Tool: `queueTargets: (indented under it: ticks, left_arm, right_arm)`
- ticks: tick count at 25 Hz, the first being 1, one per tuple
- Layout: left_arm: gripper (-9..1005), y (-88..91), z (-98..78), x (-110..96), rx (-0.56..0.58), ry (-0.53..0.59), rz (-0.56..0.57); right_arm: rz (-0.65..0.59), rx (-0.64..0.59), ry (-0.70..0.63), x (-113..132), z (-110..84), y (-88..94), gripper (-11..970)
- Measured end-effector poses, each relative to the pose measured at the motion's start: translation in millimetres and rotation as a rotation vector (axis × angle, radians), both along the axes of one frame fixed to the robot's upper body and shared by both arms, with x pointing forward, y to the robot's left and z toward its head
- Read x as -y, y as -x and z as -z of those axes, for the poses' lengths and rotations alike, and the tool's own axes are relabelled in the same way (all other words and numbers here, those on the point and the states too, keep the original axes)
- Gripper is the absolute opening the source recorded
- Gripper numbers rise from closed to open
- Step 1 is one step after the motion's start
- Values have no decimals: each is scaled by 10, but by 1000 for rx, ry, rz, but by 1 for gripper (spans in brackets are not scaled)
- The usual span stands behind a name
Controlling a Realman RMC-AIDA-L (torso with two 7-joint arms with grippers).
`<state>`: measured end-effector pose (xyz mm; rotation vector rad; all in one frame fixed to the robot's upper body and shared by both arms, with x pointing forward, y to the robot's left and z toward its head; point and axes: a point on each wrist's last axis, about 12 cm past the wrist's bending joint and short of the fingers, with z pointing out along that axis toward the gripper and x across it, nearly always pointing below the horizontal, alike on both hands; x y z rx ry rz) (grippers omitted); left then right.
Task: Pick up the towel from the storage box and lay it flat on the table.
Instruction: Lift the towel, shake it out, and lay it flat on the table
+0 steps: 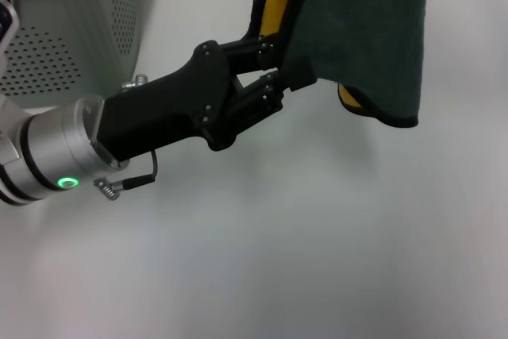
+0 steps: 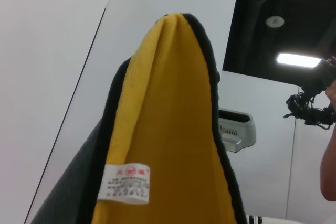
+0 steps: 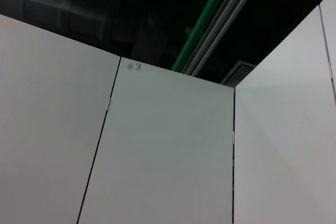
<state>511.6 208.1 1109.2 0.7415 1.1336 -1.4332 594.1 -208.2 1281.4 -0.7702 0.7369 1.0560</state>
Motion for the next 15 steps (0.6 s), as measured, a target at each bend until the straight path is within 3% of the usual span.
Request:
queueTargets:
  ticks: [15]
  left_arm:
    - [104, 3, 25, 41, 25, -31, 6]
  right_arm:
    - [8, -16, 0, 23, 45, 0, 102]
